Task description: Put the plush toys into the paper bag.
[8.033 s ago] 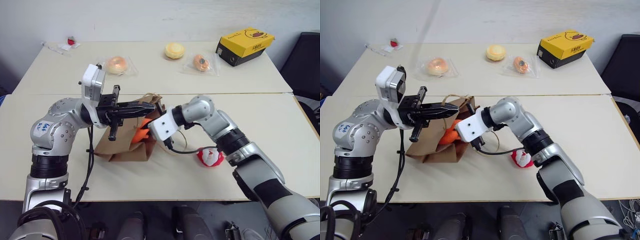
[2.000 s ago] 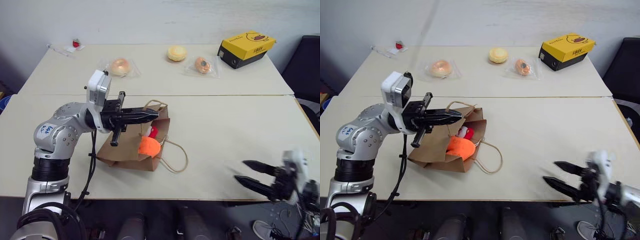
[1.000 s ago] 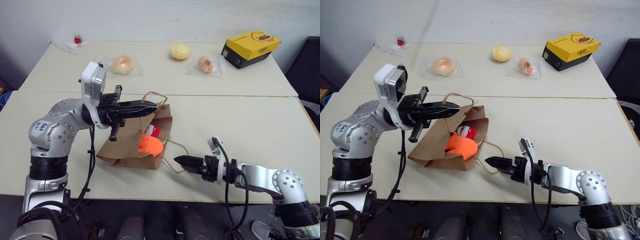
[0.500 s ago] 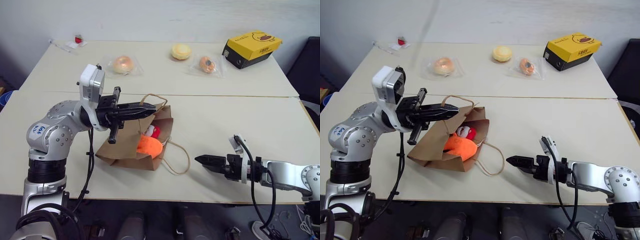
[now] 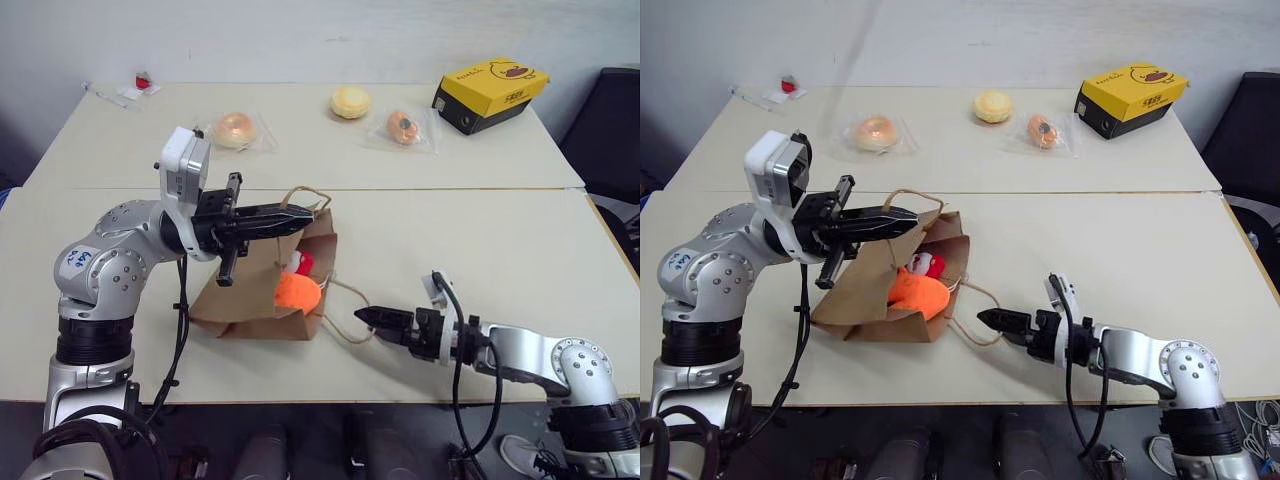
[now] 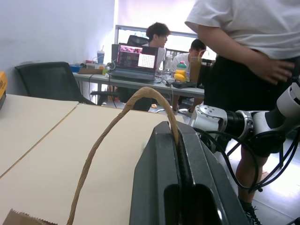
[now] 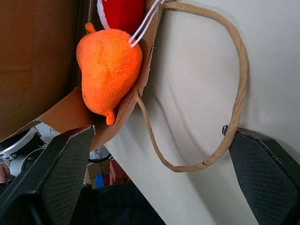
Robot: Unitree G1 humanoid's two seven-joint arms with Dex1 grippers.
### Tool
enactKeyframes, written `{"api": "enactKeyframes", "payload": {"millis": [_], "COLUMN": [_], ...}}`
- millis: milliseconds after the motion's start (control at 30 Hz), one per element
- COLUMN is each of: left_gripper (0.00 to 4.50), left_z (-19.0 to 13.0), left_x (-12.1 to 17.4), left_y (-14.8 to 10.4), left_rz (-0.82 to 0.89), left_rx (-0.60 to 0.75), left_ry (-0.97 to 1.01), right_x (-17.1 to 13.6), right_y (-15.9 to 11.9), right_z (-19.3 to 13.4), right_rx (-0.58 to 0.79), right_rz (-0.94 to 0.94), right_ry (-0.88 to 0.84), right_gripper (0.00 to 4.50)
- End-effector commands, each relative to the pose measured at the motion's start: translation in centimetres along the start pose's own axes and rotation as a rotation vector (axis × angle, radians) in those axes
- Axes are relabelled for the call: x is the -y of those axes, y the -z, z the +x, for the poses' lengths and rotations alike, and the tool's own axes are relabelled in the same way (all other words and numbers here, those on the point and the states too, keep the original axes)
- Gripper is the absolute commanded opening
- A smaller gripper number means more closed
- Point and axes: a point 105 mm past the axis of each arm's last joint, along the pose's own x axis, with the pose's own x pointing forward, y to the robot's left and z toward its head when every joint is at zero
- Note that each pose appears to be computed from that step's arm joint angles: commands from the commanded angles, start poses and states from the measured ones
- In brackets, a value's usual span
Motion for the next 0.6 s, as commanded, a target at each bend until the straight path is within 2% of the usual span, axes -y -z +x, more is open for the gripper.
{"api": "enactKeyframes", "payload": {"millis": [33, 167, 267, 600], "left_gripper": [0.00, 0.00, 0.00, 0.00], "left_z": [0.0, 0.1, 0.1, 0.3], "left_x": [0.3, 0.3, 0.3, 0.1], "left_y": [-1.3, -1.2, -1.1, -0.6], "left_rz": [0.054, 0.054, 0.054, 0.056], "left_rx": [0.017, 0.018, 0.020, 0.039], "left_ry": [0.010, 0.011, 0.009, 0.010], "right_x": [0.0, -0.8, -1.0, -3.7], "right_y": [0.4, -0.1, -0.6, -3.3], "right_z": [0.9, 1.9, 2.3, 1.5], "right_rx": [-0.013, 0.010, 0.040, 0.191], "right_rz": [0.014, 0.028, 0.045, 0.027], "right_ry": [0.003, -0.028, -0.027, -0.161], "right_gripper": [4.46, 4.46, 3.87, 0.24]}}
